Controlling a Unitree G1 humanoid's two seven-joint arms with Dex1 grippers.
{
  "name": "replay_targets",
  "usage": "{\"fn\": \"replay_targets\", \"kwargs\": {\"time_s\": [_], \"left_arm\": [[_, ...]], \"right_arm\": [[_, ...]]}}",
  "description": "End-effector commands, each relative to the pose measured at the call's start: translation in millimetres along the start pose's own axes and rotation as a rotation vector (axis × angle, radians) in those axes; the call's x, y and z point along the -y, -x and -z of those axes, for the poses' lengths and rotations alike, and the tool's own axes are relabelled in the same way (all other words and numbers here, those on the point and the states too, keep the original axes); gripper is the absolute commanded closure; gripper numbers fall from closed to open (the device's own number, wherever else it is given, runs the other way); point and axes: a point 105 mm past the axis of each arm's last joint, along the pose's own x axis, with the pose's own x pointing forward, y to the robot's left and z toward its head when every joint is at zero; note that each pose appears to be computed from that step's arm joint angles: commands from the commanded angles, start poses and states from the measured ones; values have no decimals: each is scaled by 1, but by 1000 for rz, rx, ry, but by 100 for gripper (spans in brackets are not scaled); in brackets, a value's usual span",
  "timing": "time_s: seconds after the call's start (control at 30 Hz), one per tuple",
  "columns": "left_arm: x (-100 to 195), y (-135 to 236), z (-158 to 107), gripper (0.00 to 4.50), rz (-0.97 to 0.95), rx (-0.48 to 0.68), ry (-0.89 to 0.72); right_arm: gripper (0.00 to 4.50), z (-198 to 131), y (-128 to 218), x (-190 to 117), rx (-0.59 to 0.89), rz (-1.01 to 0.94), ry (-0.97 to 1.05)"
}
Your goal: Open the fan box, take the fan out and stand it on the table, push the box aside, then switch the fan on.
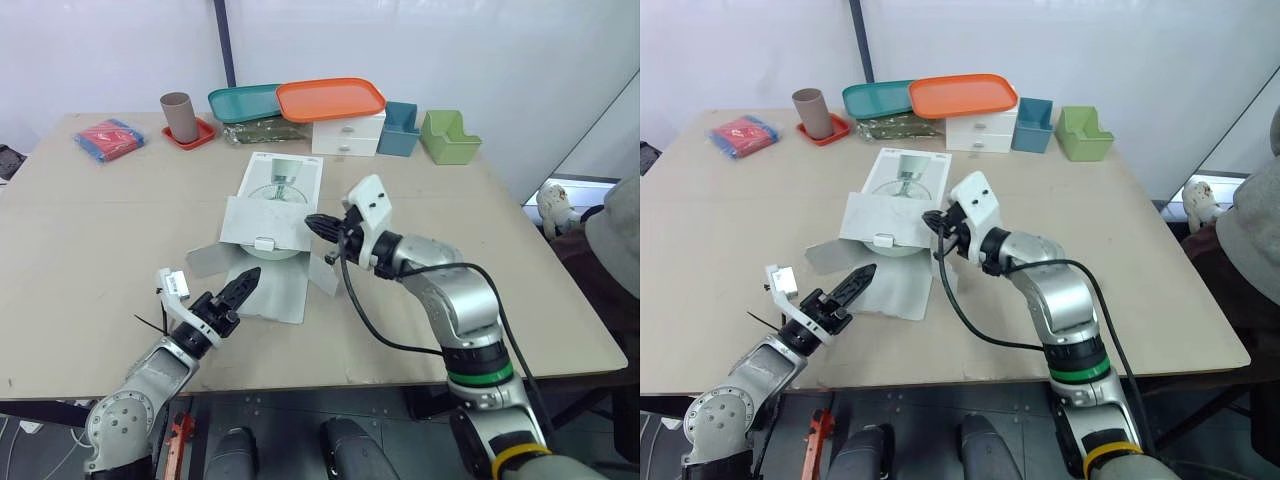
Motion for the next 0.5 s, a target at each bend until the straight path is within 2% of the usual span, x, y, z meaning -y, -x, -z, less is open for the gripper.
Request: {"fn": "replay_targets", "kwargs": {"time_s": [0.03, 0.5], "left_arm": [[6, -1, -7, 168, 25, 27, -8], [-1, -6, -12, 168, 20, 47, 21]], "right_arm": [[450, -9, 13, -8, 55, 29, -5], [450, -10, 30, -10, 94, 71, -40]]}}
